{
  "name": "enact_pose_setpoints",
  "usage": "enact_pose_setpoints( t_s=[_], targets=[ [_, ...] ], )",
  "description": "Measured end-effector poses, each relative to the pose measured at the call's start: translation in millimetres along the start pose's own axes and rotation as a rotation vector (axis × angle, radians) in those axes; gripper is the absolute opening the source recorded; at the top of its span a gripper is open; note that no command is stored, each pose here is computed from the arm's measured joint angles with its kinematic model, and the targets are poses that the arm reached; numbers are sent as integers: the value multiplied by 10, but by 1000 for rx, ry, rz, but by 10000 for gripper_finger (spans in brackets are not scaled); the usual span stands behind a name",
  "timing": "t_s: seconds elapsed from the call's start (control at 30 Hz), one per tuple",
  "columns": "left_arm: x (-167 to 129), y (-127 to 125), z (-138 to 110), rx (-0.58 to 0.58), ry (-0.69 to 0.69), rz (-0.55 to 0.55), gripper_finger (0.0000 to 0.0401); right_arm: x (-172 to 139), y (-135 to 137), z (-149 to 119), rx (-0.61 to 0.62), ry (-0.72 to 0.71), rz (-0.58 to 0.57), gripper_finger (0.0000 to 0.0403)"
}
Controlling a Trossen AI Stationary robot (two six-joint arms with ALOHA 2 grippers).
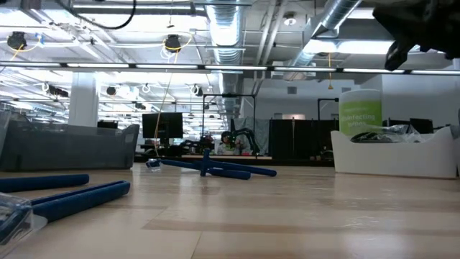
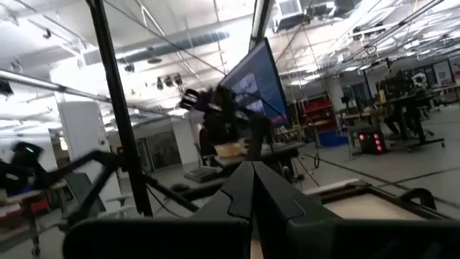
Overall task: Pick & Place Travel size toiletries
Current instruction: Put the blue razor into the left black bin
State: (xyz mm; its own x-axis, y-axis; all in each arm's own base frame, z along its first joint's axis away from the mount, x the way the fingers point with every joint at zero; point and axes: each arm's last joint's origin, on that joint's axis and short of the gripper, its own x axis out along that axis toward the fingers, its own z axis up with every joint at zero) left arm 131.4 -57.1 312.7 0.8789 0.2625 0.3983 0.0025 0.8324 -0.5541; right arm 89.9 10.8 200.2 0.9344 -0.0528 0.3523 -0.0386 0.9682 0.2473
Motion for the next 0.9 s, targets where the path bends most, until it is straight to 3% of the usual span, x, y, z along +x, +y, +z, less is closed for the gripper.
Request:
enact_pose_setpoints(
  t_s=[0.23,0.43,0.63,0.9],
  targets=[
    [364,-216,-204,239,179,70,225,-6,-23,-105,-12,105,-27,0],
    [643,-178,-330,382,334,77,265,-26,-48,-221,25,223,-57,0],
    [883,57,-412,388,449,-1,274,-44,-67,-303,50,307,-82,0],
    [1037,562,-506,401,650,70,271,-41,-70,-315,32,318,-88,0]
  ],
)
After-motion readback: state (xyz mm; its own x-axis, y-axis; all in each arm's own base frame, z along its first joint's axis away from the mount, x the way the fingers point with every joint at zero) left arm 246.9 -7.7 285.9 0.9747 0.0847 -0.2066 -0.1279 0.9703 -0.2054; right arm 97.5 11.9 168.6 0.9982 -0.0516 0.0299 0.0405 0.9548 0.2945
